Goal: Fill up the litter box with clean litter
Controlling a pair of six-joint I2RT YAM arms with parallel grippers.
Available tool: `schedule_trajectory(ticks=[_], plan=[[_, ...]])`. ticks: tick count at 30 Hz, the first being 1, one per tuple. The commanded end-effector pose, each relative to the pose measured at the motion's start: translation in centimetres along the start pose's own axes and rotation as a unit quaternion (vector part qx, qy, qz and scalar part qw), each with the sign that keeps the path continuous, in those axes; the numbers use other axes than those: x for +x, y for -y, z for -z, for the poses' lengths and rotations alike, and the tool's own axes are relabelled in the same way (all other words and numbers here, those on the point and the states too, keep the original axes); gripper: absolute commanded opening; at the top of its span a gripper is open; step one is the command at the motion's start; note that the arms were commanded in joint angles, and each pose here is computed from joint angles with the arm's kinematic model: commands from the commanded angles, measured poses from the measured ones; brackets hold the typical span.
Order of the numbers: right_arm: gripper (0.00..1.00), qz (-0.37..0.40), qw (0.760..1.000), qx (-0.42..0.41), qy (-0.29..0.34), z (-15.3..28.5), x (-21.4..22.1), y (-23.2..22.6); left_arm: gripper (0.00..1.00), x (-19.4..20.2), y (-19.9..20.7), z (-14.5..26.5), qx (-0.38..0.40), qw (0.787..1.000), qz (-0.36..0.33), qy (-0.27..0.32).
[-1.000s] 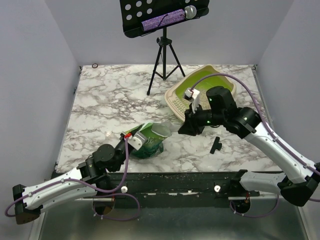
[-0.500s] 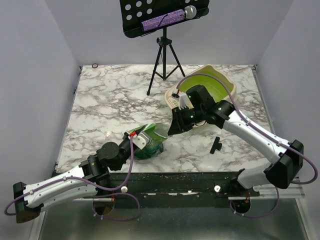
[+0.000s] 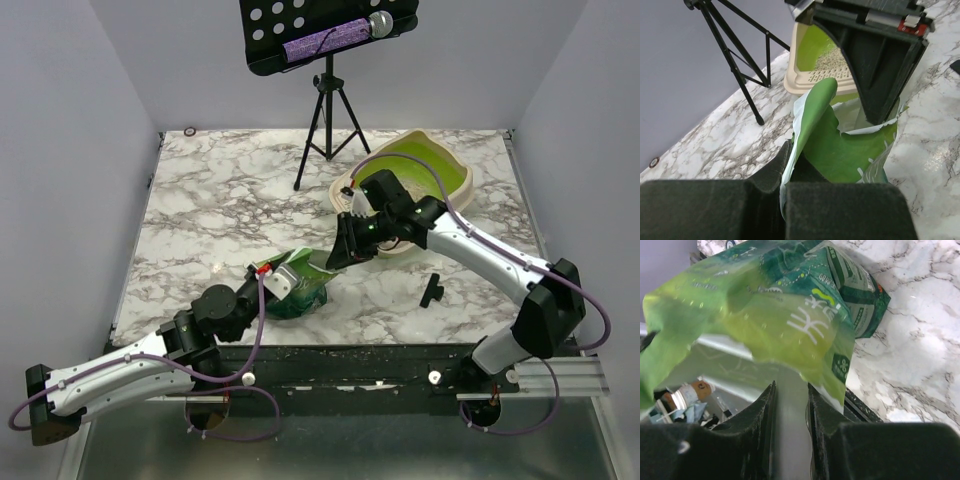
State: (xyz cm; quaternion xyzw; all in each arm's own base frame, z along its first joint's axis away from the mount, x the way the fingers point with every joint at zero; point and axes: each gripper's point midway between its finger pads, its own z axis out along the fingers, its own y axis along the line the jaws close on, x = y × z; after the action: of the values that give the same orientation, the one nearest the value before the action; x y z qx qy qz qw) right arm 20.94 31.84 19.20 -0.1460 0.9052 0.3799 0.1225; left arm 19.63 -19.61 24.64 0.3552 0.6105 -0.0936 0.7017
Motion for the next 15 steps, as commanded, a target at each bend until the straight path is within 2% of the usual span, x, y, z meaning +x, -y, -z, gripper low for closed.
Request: schedule_trajectory(ticks=[1, 8, 15], plan=[[0.0, -0.031, 0.999, 0.012, -0.016, -2.7, -0.3, 1.8, 0.0, -1.6, 0.0, 0.2, 0.009, 1.0, 0.014, 0.022], [0.0, -0.064, 0.997, -0.022, -0.046, -6.3, 0.0, 2.5, 0.0, -1.8, 0.0, 0.3, 0.01, 1.0, 0.014, 0.027], [0.01, -0.069, 0.989, -0.124, -0.039, -8.0, -0.1, 0.5, 0.0, -1.8, 0.1, 0.4, 0.012, 0.999, 0.012, 0.029]])
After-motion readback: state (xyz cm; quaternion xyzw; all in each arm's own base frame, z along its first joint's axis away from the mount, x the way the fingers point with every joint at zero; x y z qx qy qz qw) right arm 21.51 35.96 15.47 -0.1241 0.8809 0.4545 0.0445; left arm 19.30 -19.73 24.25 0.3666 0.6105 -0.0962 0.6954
